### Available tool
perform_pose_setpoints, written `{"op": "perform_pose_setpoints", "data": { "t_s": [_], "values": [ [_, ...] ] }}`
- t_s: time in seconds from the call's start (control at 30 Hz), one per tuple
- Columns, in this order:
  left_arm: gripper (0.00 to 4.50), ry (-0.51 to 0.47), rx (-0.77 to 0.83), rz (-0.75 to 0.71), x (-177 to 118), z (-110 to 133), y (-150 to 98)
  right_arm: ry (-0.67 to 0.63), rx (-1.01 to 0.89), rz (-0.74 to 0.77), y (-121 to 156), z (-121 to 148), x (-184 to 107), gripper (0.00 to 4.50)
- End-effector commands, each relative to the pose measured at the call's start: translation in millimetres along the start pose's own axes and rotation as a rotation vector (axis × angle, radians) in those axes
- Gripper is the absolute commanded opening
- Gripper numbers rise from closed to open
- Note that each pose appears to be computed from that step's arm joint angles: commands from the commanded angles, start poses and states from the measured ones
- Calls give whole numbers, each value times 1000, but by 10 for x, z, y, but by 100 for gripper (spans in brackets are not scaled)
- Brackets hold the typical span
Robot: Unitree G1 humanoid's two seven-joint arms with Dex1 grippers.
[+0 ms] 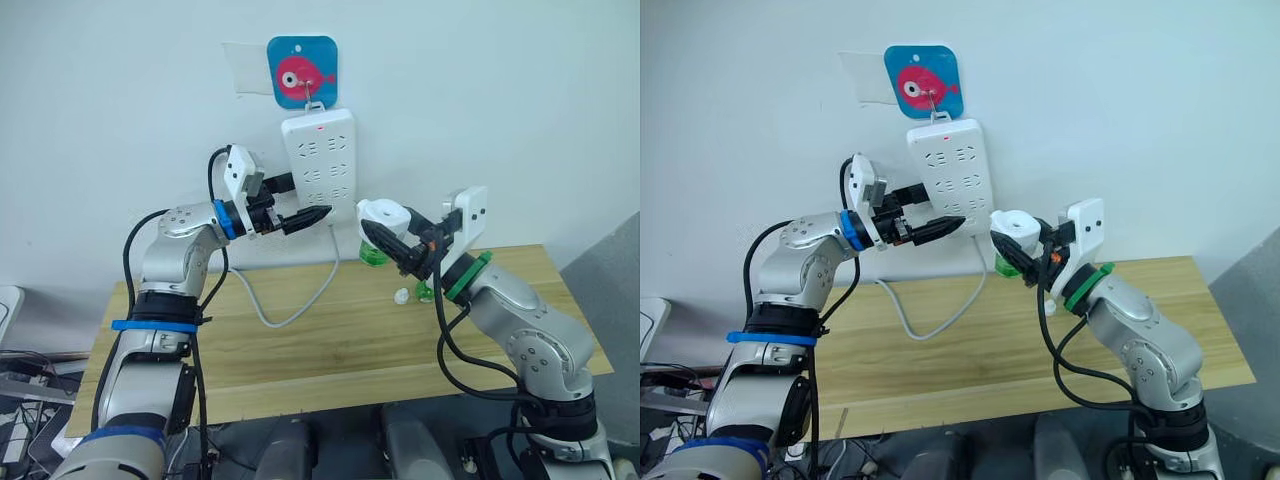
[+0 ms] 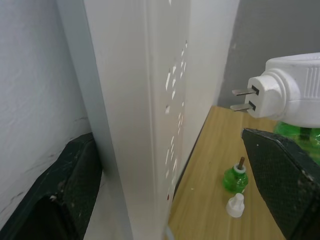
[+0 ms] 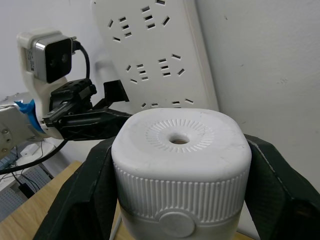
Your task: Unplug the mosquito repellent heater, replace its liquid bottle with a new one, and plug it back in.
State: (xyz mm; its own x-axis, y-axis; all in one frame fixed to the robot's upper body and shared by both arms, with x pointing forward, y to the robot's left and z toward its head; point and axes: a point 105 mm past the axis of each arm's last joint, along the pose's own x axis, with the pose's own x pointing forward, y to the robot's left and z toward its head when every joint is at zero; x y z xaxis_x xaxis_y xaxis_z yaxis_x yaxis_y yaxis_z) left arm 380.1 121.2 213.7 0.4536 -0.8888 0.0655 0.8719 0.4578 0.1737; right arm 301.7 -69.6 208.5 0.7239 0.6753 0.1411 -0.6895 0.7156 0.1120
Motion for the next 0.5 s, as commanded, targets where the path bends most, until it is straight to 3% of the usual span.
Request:
{"op": "perform_pose_setpoints", "data": {
  "t_s": [0.03,0.23,0.5],
  "values": [
    [333,-26,21,-31,5,96,-7,-75,-47,30,82,184,2,297],
    [144,-67,-69,-19,-18,106,18,-67,-94,56,151,177,33,297],
    [131,-70,-154,-37,-27,90,-29,-66,-124,53,187,161,146,297]
  ]
}}
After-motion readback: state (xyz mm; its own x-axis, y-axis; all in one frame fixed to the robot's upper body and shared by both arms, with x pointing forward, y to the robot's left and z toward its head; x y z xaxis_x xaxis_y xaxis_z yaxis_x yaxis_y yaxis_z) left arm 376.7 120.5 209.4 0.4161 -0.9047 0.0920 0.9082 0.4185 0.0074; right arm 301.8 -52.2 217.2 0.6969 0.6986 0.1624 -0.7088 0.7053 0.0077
